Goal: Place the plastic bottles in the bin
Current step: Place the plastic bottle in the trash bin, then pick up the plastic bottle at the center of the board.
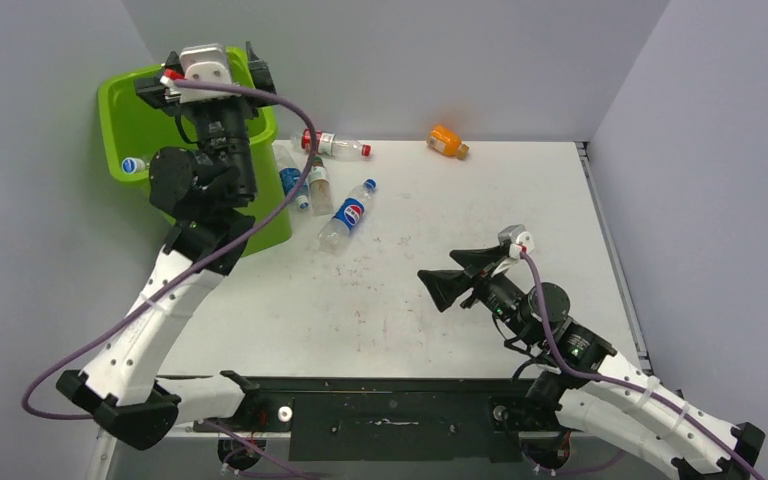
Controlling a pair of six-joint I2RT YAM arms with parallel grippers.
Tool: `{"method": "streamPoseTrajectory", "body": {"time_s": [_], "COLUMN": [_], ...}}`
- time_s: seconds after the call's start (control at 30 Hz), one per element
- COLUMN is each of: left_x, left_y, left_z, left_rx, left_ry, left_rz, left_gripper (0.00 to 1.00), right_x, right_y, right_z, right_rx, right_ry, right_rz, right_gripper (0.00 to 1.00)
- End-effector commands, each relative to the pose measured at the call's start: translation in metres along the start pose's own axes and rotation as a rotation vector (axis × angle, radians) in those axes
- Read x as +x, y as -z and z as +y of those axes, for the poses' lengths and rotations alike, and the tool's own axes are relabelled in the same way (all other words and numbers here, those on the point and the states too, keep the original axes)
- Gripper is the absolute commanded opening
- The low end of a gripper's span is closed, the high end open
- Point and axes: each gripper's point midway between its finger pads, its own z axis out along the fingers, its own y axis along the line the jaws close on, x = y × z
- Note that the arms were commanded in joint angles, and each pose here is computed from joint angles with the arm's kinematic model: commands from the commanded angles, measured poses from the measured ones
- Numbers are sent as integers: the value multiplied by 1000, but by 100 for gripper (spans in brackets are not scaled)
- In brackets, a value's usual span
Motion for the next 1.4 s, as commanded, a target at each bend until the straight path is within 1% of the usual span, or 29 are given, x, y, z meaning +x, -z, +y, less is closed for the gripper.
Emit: {"method": "streamPoseTrajectory", "body": {"time_s": [0.0,0.03,0.1,0.17,0.27,0.33,0.4,0.43,0.5,0.6,0.73,0.8,0.87,0.97,1.07,1.17,1.37], "left_x": [-26,-22,-6,13,42,65,90,101,124,151,173,177,185,178,178,179,186], "left_y": [35,45,68,91,128,159,189,201,218,235,250,252,251,249,248,247,243], "left_z": [-41,-54,-78,-96,-114,-123,-124,-122,-115,-104,-90,-84,-73,-60,-50,-42,-32], "left_rx": [316,391,528,634,776,890,969,991,987,951,911,883,821,773,732,696,629], "left_ry": [233,290,357,390,379,340,297,279,261,266,283,302,312,351,370,380,337], "left_rz": [59,102,207,330,492,601,696,730,776,761,706,671,639,559,511,496,538], "left_gripper": [96,96,96,96,96,96,96,96,96,96,96,96,96,96,96,96,96], "right_x": [-28,-29,-28,-26,-16,-7,4,9,22,54,84,96,107,121,132,151,180], "right_y": [-1,-3,-7,-14,-28,-39,-53,-61,-77,-102,-134,-152,-170,-194,-218,-236,-261], "right_z": [-13,-18,-28,-38,-56,-66,-74,-77,-90,-104,-99,-92,-85,-78,-76,-81,-88], "right_rx": [106,135,198,264,381,438,467,468,472,448,389,363,352,347,349,374,426], "right_ry": [-64,-76,-94,-106,-117,-121,-134,-147,-212,-308,-342,-351,-349,-343,-369,-399,-433], "right_rz": [-111,-119,-127,-125,-98,-73,-46,-31,1,71,152,194,229,270,297,334,401], "right_gripper": [90,90,90,90,90,90,90,90,90,90,90,90,90,90,90,90,90]}}
